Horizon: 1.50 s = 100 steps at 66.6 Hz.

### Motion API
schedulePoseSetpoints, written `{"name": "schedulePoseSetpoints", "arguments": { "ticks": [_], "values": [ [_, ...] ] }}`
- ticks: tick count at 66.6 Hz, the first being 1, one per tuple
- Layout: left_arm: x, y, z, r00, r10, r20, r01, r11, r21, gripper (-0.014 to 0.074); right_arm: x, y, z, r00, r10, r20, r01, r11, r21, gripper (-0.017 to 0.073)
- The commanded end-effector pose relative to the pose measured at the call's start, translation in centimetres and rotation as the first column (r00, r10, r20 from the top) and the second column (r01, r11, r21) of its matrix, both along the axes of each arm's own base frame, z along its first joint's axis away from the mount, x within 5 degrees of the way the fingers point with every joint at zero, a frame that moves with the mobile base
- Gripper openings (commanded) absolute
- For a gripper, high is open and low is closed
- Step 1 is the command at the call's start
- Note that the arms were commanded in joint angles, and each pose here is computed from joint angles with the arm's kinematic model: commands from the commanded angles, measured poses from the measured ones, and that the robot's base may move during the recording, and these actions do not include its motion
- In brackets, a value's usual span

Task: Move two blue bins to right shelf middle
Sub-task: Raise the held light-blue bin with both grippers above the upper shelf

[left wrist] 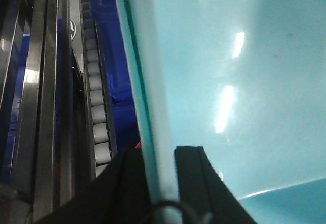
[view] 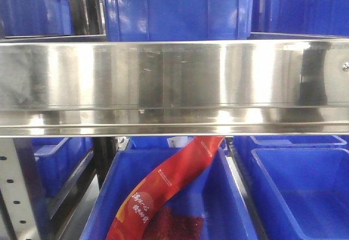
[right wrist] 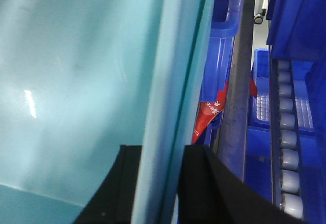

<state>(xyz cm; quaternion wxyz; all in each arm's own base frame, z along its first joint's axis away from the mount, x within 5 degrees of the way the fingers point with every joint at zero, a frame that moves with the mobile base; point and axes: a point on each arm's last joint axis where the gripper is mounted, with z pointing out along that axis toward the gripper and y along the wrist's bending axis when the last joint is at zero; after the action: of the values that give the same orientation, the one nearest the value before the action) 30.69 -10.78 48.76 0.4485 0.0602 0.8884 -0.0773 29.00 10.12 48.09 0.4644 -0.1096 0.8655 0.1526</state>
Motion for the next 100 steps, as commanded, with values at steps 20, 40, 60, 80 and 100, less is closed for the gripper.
{"name": "schedulePoseSetpoints", "arguments": {
  "ticks": [20,40,60,80,100],
  "values": [
    [-0.7,0.0,1.7,0.995,-0.025,0.099,0.028,0.999,-0.030,-0.0111,-0.2,-0.1,1.5,0.994,-0.010,0.108,0.006,0.999,0.044,-0.0153],
    [-0.7,0.0,1.7,0.995,-0.025,0.099,0.028,0.999,-0.030,-0.0111,-0.2,-0.1,1.5,0.994,-0.010,0.108,0.006,0.999,0.044,-0.0153],
    [-0.7,-0.1,1.8,0.994,-0.025,0.107,0.029,0.999,-0.032,-0.0111,-0.2,-0.1,1.5,0.994,-0.010,0.108,0.006,0.999,0.044,-0.0153],
    [-0.7,-0.2,1.4,0.996,-0.034,0.078,0.037,0.998,-0.043,-0.0111,-0.4,-0.1,1.0,0.999,0.000,0.051,-0.001,1.000,0.023,-0.0153],
    [0.9,-0.7,-3.4,0.999,-0.031,-0.043,0.032,0.999,0.018,-0.0111,0.9,0.4,-5.2,0.994,-0.005,-0.110,0.003,1.000,-0.016,-0.0153]
  ]
}}
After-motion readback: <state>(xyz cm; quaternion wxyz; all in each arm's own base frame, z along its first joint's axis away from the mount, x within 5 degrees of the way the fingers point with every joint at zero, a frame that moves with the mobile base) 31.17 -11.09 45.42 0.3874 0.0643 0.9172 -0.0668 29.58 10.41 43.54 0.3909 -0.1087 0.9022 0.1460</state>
